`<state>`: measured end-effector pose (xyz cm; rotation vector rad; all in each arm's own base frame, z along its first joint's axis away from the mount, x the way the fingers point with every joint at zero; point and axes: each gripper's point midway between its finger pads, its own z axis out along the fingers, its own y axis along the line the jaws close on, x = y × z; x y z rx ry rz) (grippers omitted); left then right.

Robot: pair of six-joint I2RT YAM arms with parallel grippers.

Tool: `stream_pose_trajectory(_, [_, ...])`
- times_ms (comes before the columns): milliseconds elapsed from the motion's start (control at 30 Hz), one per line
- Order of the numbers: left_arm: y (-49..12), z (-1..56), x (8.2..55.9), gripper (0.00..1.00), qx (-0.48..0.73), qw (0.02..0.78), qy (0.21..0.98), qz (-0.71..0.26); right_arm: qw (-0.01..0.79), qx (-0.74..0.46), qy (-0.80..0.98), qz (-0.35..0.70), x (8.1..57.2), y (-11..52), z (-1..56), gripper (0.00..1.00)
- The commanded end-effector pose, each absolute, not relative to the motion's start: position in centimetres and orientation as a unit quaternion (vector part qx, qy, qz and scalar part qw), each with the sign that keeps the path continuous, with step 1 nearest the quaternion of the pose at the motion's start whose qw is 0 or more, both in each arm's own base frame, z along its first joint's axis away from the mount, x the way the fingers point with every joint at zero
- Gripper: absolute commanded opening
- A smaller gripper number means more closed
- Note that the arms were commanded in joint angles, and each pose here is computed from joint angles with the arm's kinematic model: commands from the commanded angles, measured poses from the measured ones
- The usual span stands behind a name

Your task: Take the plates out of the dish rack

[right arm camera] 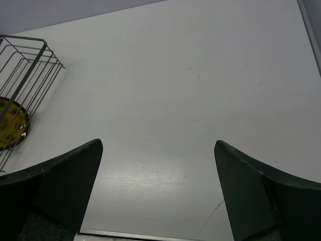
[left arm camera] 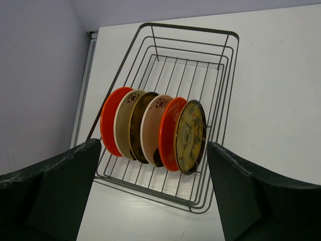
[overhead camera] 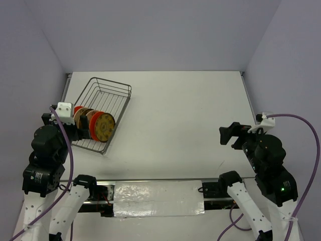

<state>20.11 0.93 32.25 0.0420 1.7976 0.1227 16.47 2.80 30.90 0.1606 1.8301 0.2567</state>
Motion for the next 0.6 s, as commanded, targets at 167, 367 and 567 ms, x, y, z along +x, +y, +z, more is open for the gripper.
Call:
stream_pose_trajectory(167, [0.6, 33.4, 20.5, 1.00, 0.003, 0.636, 0.771, 0.034, 0.615, 0.055, 0.779, 0.108, 16.3, 2.7, 31.7, 1.00])
stream_pose_trajectory(367, [-0.1, 31.6, 21.7, 1.00, 0.022, 0.622, 0.782, 0.029, 0.614, 0.009, 0.772, 0.163, 16.4, 5.3, 31.7, 1.00])
stream_pose_trajectory(567, [0.7, 27.6, 25.0, 0.87, 0.057, 0.566, 0.819, 0.078, 0.598, 0.014, 0.779, 0.186, 16.9, 6.2, 30.9, 1.00])
